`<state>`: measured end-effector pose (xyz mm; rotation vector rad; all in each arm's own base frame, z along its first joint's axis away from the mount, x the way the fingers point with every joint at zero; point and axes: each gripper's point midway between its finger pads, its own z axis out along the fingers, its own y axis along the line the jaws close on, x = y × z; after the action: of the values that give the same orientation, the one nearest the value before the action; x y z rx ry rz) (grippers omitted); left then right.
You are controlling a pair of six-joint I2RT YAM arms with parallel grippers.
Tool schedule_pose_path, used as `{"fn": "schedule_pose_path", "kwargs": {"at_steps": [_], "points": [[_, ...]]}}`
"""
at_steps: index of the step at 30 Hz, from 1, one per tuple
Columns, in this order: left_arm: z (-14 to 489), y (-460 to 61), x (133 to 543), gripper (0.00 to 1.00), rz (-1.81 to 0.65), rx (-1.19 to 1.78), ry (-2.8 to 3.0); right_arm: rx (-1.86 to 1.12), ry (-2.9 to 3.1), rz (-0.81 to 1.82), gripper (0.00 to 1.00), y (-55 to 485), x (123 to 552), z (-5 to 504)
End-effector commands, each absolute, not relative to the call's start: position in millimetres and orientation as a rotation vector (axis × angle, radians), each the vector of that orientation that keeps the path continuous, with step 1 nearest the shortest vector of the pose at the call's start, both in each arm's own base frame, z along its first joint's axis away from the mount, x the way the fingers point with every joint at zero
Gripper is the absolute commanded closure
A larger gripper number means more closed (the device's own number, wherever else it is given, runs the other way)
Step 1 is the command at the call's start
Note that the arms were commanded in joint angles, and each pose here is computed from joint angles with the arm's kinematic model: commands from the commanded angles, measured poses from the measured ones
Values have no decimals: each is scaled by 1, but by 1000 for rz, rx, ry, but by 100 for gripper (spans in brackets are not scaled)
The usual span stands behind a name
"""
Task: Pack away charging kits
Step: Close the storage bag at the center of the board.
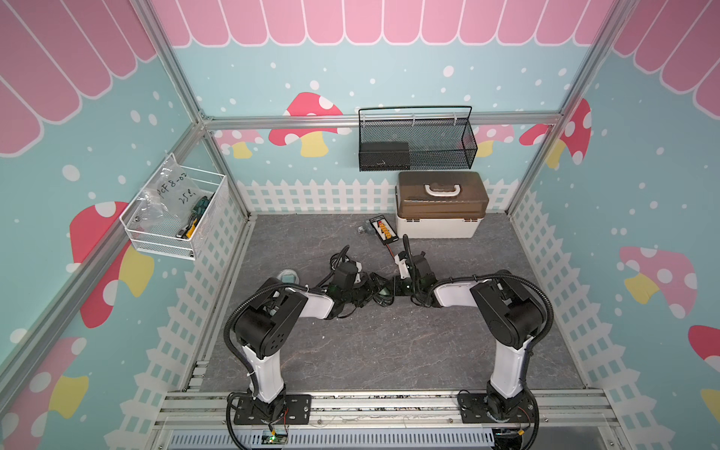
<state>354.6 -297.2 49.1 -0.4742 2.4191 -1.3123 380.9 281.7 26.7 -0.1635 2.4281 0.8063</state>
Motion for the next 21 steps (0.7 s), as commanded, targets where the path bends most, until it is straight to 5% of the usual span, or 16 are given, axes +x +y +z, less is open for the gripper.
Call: {"fn": "schedule_pose_path", "kwargs": {"at_steps": [1,21], "points": [[3,-287,326,16,-1213,-657,2573,-80,2593,767,93,270,346,-10],[-27,-286,332,49,-1161,-752,2576,239,2478,974,100,269,334,2]]}}
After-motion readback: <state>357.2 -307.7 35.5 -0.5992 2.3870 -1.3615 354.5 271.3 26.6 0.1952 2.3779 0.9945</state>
